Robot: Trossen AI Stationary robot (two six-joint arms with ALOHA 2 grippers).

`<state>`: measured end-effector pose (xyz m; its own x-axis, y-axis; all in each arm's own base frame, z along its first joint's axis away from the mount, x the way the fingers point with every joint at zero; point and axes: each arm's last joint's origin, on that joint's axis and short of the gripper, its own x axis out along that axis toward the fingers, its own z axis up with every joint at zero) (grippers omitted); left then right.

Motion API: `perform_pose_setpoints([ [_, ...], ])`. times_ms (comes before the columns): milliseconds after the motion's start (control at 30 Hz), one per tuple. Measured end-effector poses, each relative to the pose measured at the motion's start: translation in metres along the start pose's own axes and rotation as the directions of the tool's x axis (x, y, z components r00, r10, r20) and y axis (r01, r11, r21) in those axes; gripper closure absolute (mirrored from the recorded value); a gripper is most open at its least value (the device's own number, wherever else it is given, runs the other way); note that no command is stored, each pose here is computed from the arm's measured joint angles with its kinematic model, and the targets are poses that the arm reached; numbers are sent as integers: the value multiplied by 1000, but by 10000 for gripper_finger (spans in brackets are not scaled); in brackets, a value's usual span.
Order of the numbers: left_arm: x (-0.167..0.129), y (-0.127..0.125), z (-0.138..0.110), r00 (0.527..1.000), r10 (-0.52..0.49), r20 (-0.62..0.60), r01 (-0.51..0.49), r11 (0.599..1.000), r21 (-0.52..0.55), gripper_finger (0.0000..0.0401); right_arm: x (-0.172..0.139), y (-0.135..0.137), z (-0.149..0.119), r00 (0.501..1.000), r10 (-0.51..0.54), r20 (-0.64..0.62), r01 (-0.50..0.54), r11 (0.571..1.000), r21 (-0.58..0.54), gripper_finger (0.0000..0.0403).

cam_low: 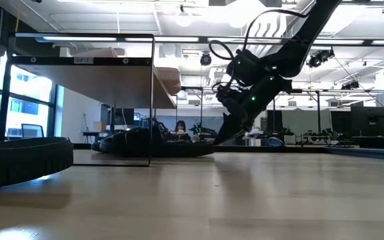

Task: Pick and place slides into the shelf
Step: Put the black slide under the shelf

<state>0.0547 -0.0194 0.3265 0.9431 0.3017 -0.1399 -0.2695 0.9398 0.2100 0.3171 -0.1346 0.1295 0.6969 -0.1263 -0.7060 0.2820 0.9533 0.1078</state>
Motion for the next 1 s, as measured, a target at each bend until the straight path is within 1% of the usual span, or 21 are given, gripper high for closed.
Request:
perform_pose_setpoints([
  [100, 0, 0, 0, 1000, 0, 0, 0, 1000, 0, 245, 1, 6, -1, 1000, 13, -12, -13, 1000, -11, 403],
  [267, 0, 0, 0, 1000, 0, 0, 0, 1000, -2, 245, 3, 17, 2, 999, 37, 19, -36, 999, -34, 403],
  [333, 0, 0, 0, 1000, 0, 1, 0, 1000, -2, 245, 7, 20, 1, 998, 47, 30, -46, 998, -32, 403],
  [467, 0, 0, 0, 1000, 0, 1, 0, 1000, -2, 245, 23, 23, 1, 998, 61, 10, -61, 997, -37, 403],
  [600, 0, 0, 0, 1000, 0, 2, 0, 1000, -4, 245, 35, 26, 8, 998, 67, 10, -67, 996, -53, 403],
  [733, 0, 0, 0, 1000, 0, 2, 0, 1000, -4, 245, 36, 30, 22, 996, 75, 52, -72, 995, -65, 403],
  [867, 0, 0, 0, 1000, 0, 1, 0, 1000, -4, 245, 35, 29, 27, 995, 73, 64, -69, 996, -62, 403],
  [1000, 0, 0, 0, 1000, 0, 1, 0, 1000, -3, 245, 35, 26, 27, 997, 53, 58, -50, 997, -55, 403],
])
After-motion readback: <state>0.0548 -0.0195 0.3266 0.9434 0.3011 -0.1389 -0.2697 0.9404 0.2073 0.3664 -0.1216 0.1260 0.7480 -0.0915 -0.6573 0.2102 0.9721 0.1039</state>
